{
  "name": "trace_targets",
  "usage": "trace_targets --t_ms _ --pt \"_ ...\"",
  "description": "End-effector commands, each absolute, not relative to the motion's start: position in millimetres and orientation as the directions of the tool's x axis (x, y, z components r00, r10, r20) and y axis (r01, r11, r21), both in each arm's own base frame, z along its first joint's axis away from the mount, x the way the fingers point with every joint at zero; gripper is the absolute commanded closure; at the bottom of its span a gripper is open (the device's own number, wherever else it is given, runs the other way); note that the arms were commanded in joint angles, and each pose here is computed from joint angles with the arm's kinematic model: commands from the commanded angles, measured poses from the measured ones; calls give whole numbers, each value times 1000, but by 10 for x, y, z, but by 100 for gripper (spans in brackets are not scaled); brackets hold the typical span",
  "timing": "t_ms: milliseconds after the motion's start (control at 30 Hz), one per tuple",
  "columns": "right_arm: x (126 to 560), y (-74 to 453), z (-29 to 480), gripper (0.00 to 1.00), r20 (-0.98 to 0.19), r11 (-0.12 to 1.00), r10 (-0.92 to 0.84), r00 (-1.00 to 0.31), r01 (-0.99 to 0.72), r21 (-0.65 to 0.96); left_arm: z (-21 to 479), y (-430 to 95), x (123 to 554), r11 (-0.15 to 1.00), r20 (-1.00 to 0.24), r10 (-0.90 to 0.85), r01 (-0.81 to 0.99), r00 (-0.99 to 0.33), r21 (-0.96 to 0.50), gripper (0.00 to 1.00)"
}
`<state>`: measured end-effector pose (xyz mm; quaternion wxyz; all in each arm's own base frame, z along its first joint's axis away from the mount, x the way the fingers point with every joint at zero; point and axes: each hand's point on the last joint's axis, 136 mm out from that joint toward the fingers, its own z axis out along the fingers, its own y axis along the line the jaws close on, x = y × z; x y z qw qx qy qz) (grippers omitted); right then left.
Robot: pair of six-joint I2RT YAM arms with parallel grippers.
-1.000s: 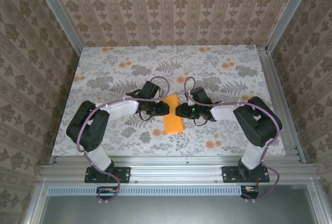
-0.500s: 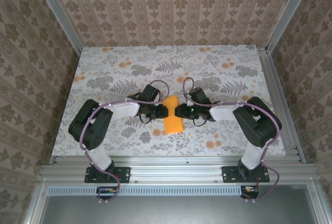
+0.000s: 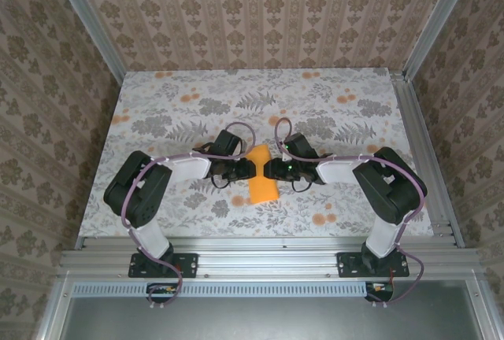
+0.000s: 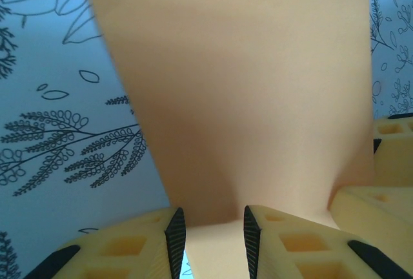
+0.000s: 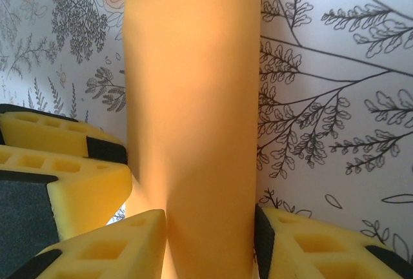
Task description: Fold a paper plane with a square sheet of paper (pick it up from the middle)
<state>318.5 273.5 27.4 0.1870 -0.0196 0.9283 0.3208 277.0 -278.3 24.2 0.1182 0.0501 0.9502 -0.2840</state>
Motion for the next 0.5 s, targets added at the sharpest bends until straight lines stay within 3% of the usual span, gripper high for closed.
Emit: trace_targets --t_ms 0,467 --pt "3174 2726 218 56 -357 821 59 -932 -158 548 165 -2817 2709 825 -234 28 154 -972 -544 66" --pt "3222 2634 218 55 -362 850 159 -919 -59 523 180 -2805 2681 821 -231 28 154 -973 -550 65"
